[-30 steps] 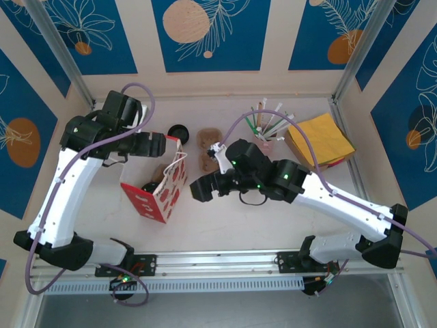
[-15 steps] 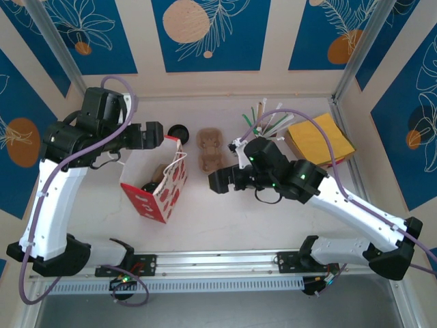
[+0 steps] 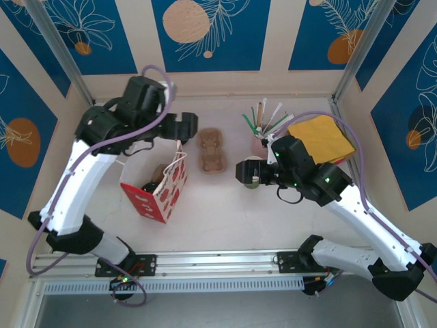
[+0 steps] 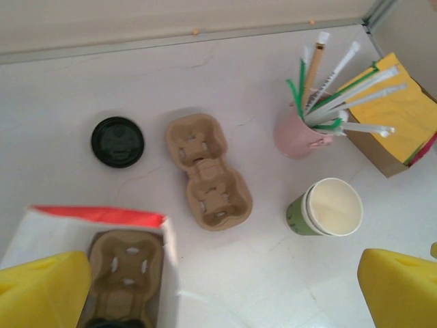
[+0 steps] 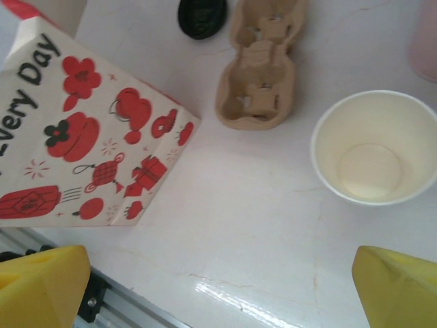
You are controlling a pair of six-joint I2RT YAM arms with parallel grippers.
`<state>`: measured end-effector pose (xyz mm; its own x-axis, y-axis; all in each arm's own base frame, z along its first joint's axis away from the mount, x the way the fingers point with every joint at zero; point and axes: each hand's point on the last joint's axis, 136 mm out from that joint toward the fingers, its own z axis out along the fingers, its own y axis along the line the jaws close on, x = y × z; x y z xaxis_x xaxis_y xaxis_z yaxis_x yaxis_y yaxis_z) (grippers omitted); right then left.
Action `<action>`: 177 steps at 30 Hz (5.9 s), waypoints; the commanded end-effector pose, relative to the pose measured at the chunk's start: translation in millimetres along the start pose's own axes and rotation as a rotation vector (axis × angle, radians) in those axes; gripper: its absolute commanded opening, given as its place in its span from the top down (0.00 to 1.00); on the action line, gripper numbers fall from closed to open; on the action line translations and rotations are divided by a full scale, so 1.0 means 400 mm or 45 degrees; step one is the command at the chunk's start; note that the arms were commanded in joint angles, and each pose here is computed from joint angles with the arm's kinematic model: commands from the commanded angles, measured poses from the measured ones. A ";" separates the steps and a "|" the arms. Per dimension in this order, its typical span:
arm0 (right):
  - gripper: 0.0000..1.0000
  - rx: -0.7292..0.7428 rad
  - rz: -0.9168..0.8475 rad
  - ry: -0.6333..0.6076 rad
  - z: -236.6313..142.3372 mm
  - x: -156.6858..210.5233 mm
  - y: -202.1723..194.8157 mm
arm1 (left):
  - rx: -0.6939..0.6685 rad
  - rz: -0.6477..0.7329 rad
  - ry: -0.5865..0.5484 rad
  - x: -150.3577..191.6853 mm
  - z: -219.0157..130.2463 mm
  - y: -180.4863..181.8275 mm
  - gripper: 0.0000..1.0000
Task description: Pack the takeout coffee
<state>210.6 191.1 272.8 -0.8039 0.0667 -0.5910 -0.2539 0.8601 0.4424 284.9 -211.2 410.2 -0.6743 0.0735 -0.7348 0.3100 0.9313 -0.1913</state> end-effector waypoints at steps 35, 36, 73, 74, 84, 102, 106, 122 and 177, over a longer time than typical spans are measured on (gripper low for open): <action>0.57 0.400 0.322 -0.045 0.094 -0.308 -0.353 | 0.060 0.238 0.080 -0.008 0.176 -0.097 0.00; 0.57 0.408 0.339 -0.029 0.100 -0.309 -0.363 | 0.067 0.236 0.080 -0.007 0.175 -0.096 0.00; 0.68 0.596 0.339 0.050 0.262 -0.491 -0.550 | 0.082 0.149 0.085 -0.027 0.203 -0.040 0.00; 0.68 0.593 0.337 0.059 0.269 -0.489 -0.552 | 0.084 0.148 0.084 -0.027 0.203 -0.040 0.00; 0.69 0.648 0.309 0.105 0.299 -0.477 -0.569 | 0.092 0.138 0.093 -0.024 0.204 -0.035 0.00; 1.00 0.704 0.197 0.012 0.241 -0.528 -0.520 | 0.086 0.130 0.085 -0.025 0.195 -0.027 0.00; 1.00 0.678 0.174 -0.060 0.188 -0.551 -0.475 | 0.064 0.131 0.072 -0.030 0.187 -0.016 0.00; 1.00 0.526 0.052 -0.361 -0.072 -0.567 -0.264 | -0.153 0.102 -0.040 -0.062 0.095 0.088 0.00; 0.85 -0.280 -0.906 0.057 0.394 -0.205 0.573 | -0.354 -0.108 -0.232 0.130 -0.294 0.284 0.00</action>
<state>303.2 459.2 310.5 -0.4306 -0.4982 -0.7526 -0.8087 0.5832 0.0766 207.2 -58.8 432.8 -0.5287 -0.0810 -0.8449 0.0298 0.9931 -0.1138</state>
